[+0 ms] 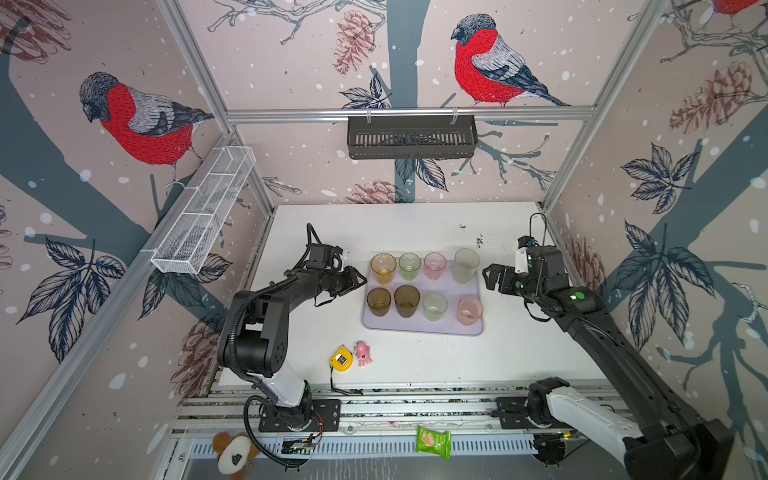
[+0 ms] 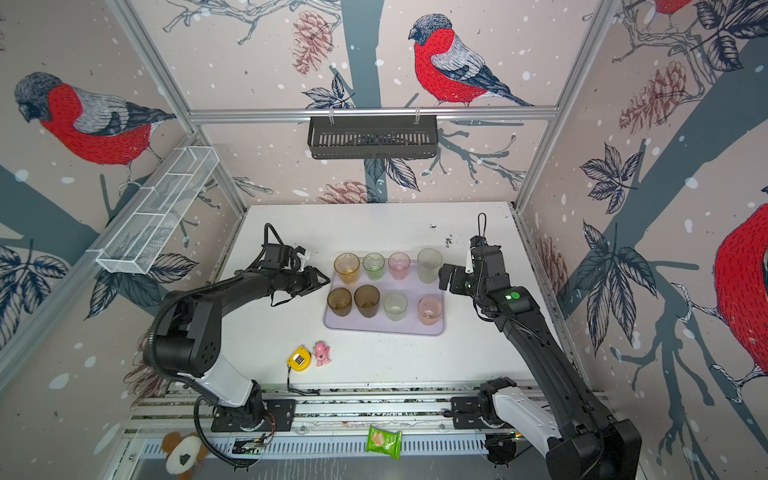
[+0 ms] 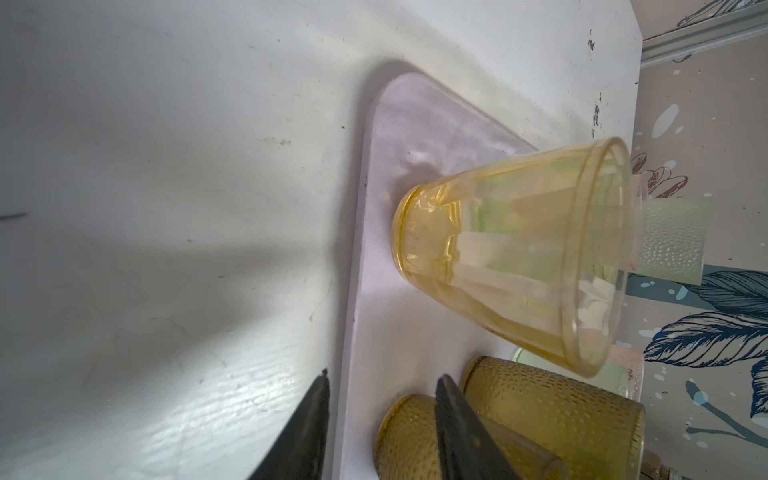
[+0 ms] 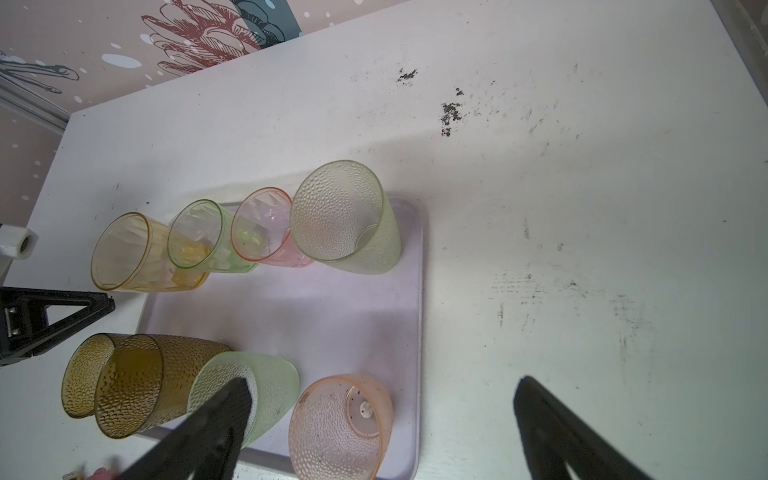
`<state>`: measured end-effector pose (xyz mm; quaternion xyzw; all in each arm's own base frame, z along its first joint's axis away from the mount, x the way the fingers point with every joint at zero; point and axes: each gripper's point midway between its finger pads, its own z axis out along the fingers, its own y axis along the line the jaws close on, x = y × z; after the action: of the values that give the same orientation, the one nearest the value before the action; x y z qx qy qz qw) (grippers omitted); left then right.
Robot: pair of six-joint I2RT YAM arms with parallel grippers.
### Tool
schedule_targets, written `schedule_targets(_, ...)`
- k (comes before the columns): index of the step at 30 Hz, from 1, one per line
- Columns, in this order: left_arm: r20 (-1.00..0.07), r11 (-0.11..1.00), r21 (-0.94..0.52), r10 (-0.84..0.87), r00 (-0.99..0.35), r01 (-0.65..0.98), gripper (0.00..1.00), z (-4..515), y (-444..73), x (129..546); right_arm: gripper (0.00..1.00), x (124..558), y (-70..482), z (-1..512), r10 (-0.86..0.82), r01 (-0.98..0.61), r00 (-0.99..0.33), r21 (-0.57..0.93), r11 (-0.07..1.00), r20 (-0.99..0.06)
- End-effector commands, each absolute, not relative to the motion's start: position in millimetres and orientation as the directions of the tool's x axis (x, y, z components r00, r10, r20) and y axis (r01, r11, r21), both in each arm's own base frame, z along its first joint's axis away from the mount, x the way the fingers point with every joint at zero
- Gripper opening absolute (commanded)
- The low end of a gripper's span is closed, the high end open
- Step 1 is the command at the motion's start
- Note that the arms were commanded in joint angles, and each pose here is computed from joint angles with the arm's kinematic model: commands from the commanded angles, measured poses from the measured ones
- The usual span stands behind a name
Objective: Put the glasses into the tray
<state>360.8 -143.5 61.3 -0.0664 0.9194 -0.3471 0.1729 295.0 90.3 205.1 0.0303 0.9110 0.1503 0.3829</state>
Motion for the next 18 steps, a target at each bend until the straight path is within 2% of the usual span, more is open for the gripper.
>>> schedule_targets(1,-0.313,0.747,-0.663,-0.211,-0.926,0.054,0.41,62,-148,371,1.0,297,91,212,0.167,-0.076,-0.686,0.298,0.951,-0.708)
schedule_targets(6,-0.301,0.755,-0.654,-0.208,-0.931,0.042,0.39,51,-148,373,1.0,296,90,212,0.167,-0.072,-0.686,0.295,0.953,-0.708)
schedule_targets(18,-0.283,0.767,-0.64,-0.175,-0.943,0.049,0.25,31,-160,376,1.0,296,89,214,0.175,-0.065,-0.683,0.297,0.953,-0.709)
